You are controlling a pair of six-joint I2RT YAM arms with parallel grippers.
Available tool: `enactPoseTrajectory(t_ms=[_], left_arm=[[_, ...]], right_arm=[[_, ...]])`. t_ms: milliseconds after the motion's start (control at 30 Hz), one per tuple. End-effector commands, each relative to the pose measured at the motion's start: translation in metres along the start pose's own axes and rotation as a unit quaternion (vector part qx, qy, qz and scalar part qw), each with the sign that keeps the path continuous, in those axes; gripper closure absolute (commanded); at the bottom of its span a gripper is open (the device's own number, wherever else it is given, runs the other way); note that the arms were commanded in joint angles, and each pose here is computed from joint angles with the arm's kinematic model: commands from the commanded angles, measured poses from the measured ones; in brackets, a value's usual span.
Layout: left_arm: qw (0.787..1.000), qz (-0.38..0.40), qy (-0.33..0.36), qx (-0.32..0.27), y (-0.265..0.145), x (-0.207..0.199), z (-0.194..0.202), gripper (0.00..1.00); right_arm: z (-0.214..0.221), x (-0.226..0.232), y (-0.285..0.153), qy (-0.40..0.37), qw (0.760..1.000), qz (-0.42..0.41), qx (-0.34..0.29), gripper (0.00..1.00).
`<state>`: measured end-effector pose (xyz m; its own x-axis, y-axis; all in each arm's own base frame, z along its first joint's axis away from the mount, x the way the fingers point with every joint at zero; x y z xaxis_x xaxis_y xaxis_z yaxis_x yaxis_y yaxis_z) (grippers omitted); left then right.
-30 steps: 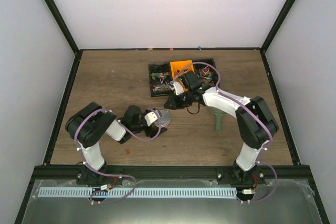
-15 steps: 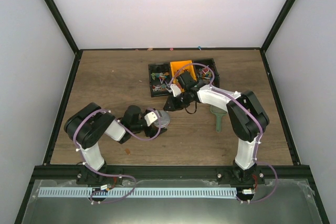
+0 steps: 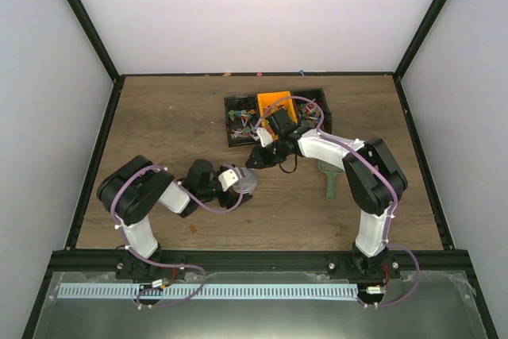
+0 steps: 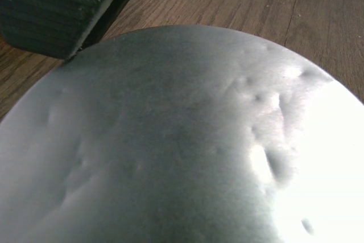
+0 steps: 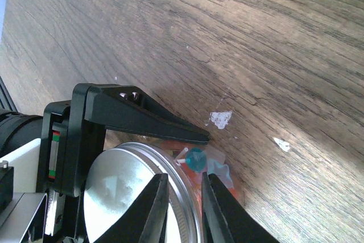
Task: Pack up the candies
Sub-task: Screw the bottle lid onto the packing bottle.
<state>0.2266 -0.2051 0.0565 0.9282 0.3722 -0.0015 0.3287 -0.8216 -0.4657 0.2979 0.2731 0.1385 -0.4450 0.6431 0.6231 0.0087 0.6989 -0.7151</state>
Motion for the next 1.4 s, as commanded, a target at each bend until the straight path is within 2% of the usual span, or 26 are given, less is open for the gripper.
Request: enactPoseTrajectory(t_ms=[0,400,733,1033,1367], left_arm=[[0.999,0.025,-0.01,0.02,0.0,-0.008,0.008,0.09],[0.999,0.028,-0.011,0.019,0.001,-0.008,0.007,0.09],[1.0,0.023,-0.015,0.01,0.001,-0.006,0.004,0.09],[0.999,0.009,-0.032,0.01,0.004,-0.003,0.005,0.1],[0.999,0.01,-0.037,0.018,0.006,-0.002,0.009,0.1]], right_arm=[[-0.008,0.014,-0.009,-0.016,1.0,-0.014,-0.018,0.82],[0.016,0.021,0.007,-0.016,0.999,-0.034,0.017,0.84],[0.047,0.014,0.007,0.007,0.998,-0.055,0.04,0.99],[0.087,0.006,0.003,0.038,0.995,-0.069,0.057,0.99],[0.118,0.019,-0.005,0.053,0.993,-0.08,0.062,0.99]])
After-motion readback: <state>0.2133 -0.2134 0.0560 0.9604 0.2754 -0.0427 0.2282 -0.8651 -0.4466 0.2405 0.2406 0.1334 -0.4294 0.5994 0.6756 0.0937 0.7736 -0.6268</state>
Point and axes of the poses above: each gripper's point midway between its finger pads, its own y axis out along the fingers, its own x axis along the line the jaws close on, z = x × y, the point moved 8 cm from there along -y, back along the fingers, and after that the axes turned 3 degrees about y, right-handed, at the moved point
